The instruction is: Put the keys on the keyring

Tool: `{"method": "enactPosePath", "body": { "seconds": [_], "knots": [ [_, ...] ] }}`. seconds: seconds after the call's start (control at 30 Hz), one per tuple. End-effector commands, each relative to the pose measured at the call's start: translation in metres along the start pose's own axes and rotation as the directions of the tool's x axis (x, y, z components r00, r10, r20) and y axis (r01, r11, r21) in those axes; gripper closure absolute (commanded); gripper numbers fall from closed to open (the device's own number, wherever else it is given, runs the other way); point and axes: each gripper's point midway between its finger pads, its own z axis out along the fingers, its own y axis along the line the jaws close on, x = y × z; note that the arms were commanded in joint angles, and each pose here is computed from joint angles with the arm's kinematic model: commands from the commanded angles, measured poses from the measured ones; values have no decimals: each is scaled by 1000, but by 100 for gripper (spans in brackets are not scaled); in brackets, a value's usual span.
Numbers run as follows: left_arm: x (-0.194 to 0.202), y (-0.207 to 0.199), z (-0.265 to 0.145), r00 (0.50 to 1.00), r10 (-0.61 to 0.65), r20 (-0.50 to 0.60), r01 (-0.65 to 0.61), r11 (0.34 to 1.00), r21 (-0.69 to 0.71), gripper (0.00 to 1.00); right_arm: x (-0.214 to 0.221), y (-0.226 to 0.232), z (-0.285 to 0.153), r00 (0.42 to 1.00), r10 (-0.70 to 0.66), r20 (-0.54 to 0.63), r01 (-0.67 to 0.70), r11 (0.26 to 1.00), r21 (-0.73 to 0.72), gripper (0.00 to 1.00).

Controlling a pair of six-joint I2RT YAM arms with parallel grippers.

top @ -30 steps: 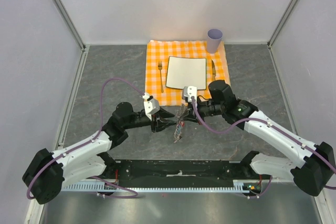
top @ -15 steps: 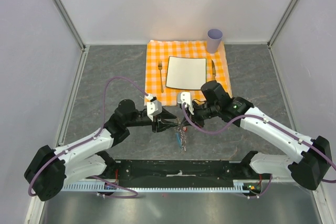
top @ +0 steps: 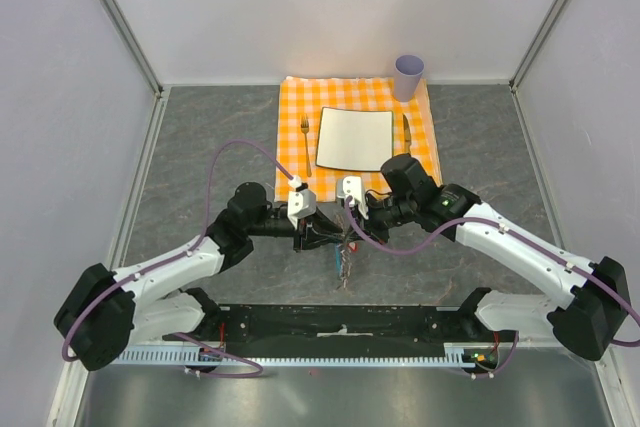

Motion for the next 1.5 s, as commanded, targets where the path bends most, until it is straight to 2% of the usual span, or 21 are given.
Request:
{"method": "enactPosePath", "body": {
  "seconds": [0.0, 0.13, 0.17, 0.27, 0.43, 0.53, 0.57, 0.67, 0.7, 0.9, 1.23, 1.47],
  "knots": [
    [-10, -4, 4, 1000, 29, 4, -29, 997, 66, 69, -32, -5, -5, 993, -87, 79, 86, 996, 20, 100],
    [-9, -4, 5, 1000, 25, -4, -24, 997, 73, 77, -33, -5, -6, 992, -88, 86, 86, 996, 25, 100],
    [-10, -3, 5, 1000, 26, -3, -25, 997, 71, 85, -33, -5, -6, 992, -86, 88, 84, 996, 24, 100],
    [-10, -5, 5, 1000, 27, -2, -27, 997, 79, 98, -34, -4, -6, 992, -85, 91, 84, 996, 21, 100],
    [-9, 2, 2, 999, 40, -5, -39, 999, 23, 98, -32, -7, -6, 993, -74, 88, 71, 997, 43, 100],
    [-14, 9, -6, 996, 89, 29, -87, 994, -65, 98, -29, -14, -9, 994, -61, 86, 53, 994, 95, 83],
    [-17, 10, -8, 993, 106, 44, -102, 991, -84, 98, -32, -13, -14, 992, -66, 104, 55, 993, 108, 73],
    [-25, 9, -17, 983, 161, 87, -149, 980, -134, 98, -33, -15, -19, 990, -68, 125, 51, 990, 135, 61],
    [-27, 7, -19, 981, 172, 94, -159, 978, -131, 98, -34, -15, -21, 989, -72, 127, 54, 988, 144, 60],
    [-25, -1, -16, 980, 174, 95, -167, 983, -80, 98, -33, -12, -19, 988, -87, 130, 72, 991, 116, 60],
    [-29, -3, -17, 976, 187, 110, -180, 981, -71, 98, -30, -2, -8, 987, -81, 137, 79, 997, 16, 64],
    [-31, -6, -17, 974, 191, 120, -185, 981, -61, 98, -27, -3, -4, 989, -76, 128, 76, 997, 5, 72]
  ]
}}
